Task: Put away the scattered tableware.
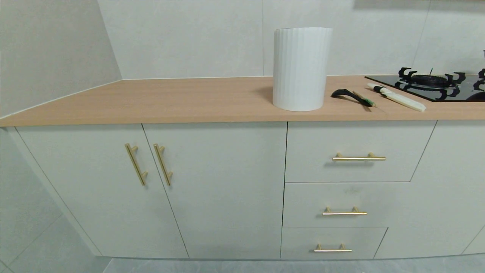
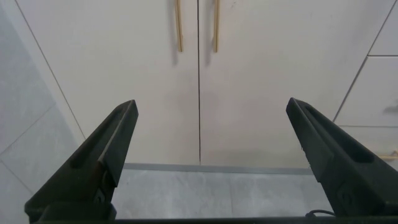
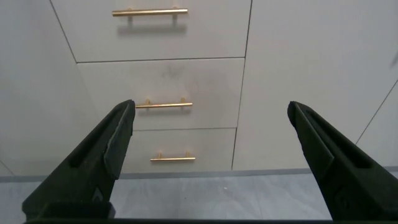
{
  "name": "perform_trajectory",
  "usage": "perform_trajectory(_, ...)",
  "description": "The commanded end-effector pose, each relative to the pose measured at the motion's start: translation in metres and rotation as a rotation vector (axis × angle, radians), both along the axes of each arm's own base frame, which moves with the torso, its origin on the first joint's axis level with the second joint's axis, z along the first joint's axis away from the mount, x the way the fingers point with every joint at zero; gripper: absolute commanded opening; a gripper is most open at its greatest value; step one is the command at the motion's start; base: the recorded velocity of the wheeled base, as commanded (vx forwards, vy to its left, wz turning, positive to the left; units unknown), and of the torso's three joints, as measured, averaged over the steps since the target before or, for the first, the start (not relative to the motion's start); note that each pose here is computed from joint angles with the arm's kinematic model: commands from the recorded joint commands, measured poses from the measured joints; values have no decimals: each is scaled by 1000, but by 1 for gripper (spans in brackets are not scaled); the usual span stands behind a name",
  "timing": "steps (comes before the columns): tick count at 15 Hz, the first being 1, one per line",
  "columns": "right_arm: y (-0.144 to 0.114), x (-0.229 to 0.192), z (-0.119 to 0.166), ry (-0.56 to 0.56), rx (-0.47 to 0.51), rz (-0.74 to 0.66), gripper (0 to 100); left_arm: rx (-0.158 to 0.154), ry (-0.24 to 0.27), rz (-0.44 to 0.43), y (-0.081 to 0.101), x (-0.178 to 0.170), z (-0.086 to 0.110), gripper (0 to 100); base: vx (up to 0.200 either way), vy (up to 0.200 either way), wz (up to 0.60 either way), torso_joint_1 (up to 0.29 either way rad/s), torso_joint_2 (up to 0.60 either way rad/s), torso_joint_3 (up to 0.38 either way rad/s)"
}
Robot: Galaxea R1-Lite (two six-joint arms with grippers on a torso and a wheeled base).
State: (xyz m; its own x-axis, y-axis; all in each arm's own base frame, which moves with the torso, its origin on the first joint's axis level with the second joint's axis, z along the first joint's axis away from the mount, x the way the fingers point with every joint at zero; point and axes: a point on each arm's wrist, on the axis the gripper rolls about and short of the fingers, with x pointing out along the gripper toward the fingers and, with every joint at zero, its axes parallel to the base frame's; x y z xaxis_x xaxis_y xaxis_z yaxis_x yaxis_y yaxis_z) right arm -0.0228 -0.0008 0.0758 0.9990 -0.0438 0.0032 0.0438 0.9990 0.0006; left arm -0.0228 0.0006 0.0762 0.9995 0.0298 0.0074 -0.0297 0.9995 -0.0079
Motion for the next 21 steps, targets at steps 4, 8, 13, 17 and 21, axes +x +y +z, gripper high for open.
perform_trajectory(4, 0, 0, 2, -7, -2, -5, 100, 0, 0, 1, 0, 0, 0, 100, 0, 0, 0, 0, 0, 0)
perform_trajectory(8, 1, -5, 27, -29, 34, 77, 100, 0, 0, 1, 0, 0, 0, 100, 0, 0, 0, 0, 0, 0)
perform_trajectory(13, 3, 21, 54, 166, 13, 206, 100, 0, 0, 1, 0, 0, 0, 100, 0, 0, 0, 0, 0, 0)
perform_trajectory(17, 10, 87, 95, 415, 32, 296, 100, 0, 0, 1, 0, 0, 0, 100, 0, 0, 0, 0, 0, 0)
perform_trajectory(21, 22, 175, 85, 628, 37, 326, 100, 0, 0, 1, 0, 0, 0, 100, 0, 0, 0, 0, 0, 0)
